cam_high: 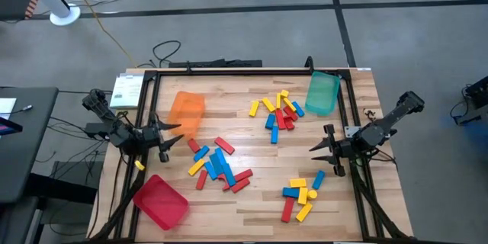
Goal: Sort blocks
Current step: Put the red wooden block into the orange bin
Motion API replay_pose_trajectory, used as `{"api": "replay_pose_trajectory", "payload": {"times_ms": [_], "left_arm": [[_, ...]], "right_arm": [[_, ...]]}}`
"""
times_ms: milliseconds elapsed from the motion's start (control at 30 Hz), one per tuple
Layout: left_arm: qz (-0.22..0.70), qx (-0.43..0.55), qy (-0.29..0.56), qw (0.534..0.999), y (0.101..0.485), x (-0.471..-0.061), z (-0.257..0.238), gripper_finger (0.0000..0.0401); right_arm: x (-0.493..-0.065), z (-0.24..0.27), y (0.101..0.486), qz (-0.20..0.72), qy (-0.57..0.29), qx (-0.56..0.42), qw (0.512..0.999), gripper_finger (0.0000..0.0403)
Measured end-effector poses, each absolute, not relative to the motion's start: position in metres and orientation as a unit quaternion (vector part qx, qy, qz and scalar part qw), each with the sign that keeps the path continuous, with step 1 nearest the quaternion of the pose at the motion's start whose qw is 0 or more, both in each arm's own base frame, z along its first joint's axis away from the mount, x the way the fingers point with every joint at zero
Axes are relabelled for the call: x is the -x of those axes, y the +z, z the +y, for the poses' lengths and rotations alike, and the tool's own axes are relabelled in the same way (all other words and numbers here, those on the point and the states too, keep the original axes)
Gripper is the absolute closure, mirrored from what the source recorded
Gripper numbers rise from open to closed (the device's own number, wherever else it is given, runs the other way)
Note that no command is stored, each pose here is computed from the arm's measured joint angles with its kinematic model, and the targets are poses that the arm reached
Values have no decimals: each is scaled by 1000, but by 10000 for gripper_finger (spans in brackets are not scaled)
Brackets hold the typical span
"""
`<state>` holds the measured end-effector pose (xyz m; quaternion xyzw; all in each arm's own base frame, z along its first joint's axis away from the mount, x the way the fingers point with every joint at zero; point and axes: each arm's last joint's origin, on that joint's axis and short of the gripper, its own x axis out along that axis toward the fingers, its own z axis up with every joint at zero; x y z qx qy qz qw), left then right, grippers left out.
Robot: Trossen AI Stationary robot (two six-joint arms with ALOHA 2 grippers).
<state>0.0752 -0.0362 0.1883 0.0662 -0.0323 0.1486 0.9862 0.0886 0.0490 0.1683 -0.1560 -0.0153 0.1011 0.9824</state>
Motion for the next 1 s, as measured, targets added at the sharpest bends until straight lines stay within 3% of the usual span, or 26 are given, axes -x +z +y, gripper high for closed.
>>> {"api": "replay_pose_trajectory", "payload": {"times_ms": [233, 400, 667, 1000], "left_arm": [[-167, -36, 13, 985, 213, -72, -39, 228], [-272, -54, -35, 960, 230, -65, -37, 228], [-307, -65, -128, 941, 231, -63, -42, 228], [-311, -93, -119, 938, 238, -63, -42, 228]], "right_arm": [[-89, 49, 168, -15, 101, 156, 982, 255], [-89, 49, 168, -15, 101, 156, 982, 255], [-89, 49, 168, -15, 101, 156, 982, 255], [-89, 49, 168, -15, 101, 156, 982, 255]]}}
